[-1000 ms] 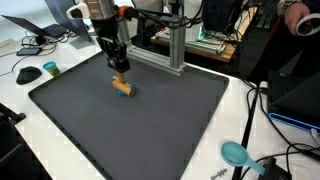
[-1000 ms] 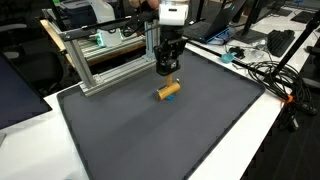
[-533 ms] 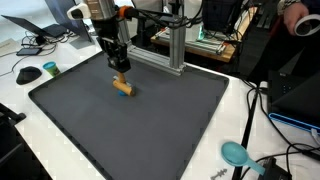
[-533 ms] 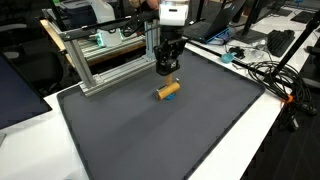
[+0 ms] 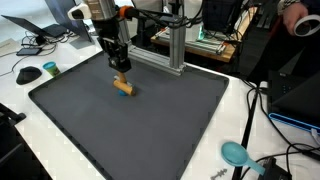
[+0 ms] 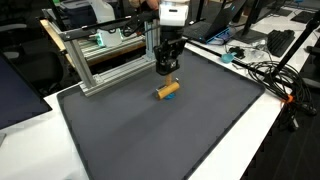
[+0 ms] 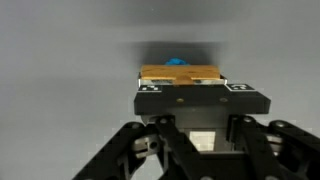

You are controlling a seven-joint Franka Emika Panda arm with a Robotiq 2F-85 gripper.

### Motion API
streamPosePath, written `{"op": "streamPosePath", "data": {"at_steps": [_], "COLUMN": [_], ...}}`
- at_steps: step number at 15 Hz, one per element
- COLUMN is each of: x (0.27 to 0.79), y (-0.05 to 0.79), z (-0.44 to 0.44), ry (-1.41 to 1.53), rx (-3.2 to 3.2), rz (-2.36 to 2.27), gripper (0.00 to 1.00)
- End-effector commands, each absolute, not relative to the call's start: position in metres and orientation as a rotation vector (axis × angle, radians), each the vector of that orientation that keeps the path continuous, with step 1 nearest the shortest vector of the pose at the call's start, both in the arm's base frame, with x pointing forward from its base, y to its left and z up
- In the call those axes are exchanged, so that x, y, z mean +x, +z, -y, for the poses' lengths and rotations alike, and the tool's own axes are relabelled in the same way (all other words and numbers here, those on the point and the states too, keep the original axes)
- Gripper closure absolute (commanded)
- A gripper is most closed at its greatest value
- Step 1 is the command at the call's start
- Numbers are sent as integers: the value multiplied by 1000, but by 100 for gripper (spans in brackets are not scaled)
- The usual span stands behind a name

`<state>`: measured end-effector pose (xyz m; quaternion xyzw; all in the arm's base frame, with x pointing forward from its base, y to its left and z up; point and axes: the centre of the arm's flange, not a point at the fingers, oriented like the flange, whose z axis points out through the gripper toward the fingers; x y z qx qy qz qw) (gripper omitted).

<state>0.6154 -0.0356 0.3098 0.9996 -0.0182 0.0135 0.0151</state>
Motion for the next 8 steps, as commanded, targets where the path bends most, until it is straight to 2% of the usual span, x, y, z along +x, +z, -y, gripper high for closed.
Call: {"op": "streamPosePath", "data": {"at_steps": [1, 8], "x": [601, 600], "y": [248, 247], "z": [27, 26], "ry": [-186, -199], "rx": [3144, 3142], "rz": [41, 31], "gripper": [78, 78]}}
